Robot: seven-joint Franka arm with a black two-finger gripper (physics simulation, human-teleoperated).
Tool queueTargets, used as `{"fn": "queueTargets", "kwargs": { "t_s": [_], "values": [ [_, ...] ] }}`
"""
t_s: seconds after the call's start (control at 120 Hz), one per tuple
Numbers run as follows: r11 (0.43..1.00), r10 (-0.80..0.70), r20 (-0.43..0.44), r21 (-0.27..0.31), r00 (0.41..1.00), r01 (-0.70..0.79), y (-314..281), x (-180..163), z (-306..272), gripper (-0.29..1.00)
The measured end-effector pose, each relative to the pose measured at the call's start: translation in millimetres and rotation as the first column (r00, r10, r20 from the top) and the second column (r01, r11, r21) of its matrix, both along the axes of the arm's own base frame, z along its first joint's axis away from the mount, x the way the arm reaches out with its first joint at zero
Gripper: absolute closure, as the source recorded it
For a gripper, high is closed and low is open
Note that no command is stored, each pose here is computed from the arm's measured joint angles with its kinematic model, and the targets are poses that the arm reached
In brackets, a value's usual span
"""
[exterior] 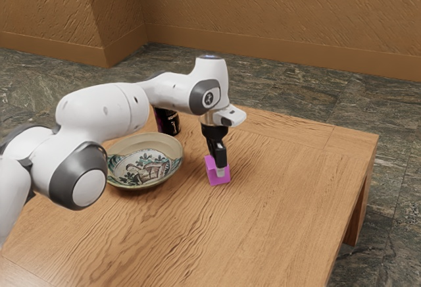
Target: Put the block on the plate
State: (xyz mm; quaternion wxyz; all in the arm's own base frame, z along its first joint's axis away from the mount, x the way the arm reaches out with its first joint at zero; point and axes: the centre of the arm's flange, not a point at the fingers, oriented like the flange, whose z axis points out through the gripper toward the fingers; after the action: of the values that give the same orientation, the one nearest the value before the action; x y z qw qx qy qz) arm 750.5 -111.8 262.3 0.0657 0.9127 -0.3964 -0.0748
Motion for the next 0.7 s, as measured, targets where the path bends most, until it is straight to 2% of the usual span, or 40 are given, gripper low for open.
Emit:
{"fn": "queueTargets", "kwargs": {
  "t_s": [0.133, 0.342, 0.7],
  "values": [
    [1.0, 0.006, 0.01, 0.0, 1.0, -0.006, 0, 1, -1, 0.2],
    [1.0, 0.017, 0.023, 0.002, 1.0, -0.017, -1, 2, 3, 0.3],
    [1.0, 0.022, 0.064, -0.001, 0.998, -0.022, -7, 1, 38, 0.36]
  ]
}}
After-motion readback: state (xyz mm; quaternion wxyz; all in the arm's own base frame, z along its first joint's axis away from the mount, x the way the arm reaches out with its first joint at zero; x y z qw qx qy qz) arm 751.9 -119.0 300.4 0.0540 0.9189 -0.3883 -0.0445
